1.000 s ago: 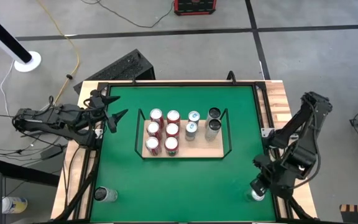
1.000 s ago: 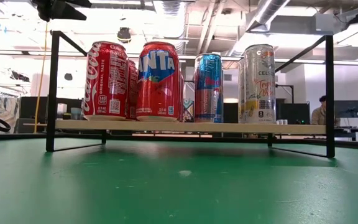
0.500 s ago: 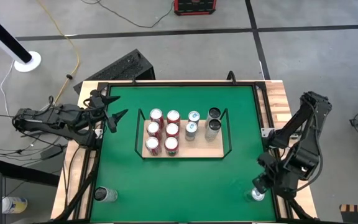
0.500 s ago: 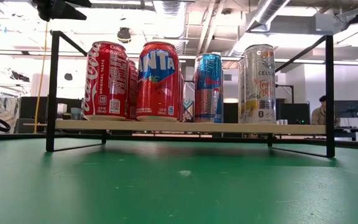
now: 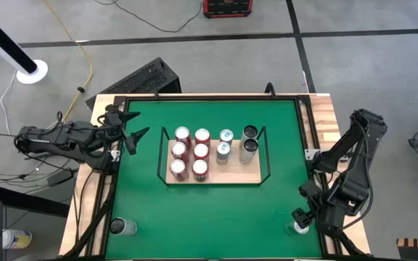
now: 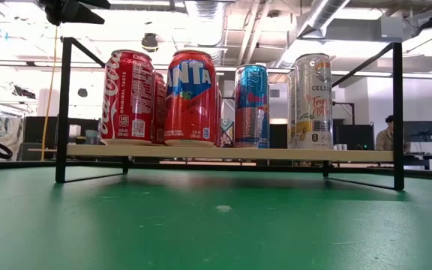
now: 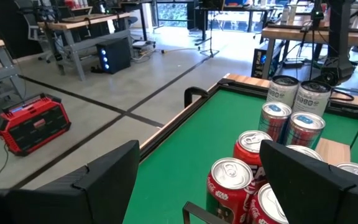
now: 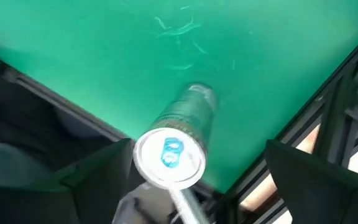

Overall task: Place canned beverage on shelf
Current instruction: Put the blue soda can on the shelf aligned with the other blue soda cans

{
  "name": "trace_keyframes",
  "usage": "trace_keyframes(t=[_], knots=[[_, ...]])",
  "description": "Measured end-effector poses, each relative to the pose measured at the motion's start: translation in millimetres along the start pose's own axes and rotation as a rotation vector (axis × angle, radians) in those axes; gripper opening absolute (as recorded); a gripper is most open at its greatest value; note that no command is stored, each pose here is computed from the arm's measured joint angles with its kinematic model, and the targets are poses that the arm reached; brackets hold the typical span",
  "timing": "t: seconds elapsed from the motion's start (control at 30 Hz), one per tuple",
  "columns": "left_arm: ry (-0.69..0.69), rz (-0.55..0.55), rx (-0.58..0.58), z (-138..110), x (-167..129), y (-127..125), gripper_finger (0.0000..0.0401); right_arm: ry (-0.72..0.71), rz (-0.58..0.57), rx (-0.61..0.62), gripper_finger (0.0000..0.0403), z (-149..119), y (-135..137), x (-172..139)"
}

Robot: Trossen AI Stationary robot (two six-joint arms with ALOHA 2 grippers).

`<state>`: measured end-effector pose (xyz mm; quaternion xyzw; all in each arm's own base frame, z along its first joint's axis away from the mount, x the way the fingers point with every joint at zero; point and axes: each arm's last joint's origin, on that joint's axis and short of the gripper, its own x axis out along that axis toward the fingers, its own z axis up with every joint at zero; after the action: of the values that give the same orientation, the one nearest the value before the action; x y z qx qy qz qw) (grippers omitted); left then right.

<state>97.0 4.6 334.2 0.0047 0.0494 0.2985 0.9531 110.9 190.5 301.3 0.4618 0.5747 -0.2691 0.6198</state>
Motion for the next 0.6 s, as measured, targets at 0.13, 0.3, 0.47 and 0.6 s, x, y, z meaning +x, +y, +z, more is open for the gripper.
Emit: trace_keyframes(t=[0.13, 0.3, 0.47, 0.6], knots=[[-0.001, 0.000, -0.001, 0, 0, 0, 0.0320, -0.021, -0.049, -0.068, 0.0399, -4, 5, 13], [-0.001, 0.000, -0.002, 0, 0, 0, 0.0320, 0.002, -0.095, -0.073, 0.0399, -9, 8, 22], [-0.001, 0.000, -0.004, 0, 0, 0, 0.0320, 0.012, -0.079, -0.068, 0.0398, -15, 17, 34], [-0.001, 0.000, -0.005, 0, 0, 0, 0.0320, 0.009, -0.066, -0.064, 0.0397, -19, 23, 42]])
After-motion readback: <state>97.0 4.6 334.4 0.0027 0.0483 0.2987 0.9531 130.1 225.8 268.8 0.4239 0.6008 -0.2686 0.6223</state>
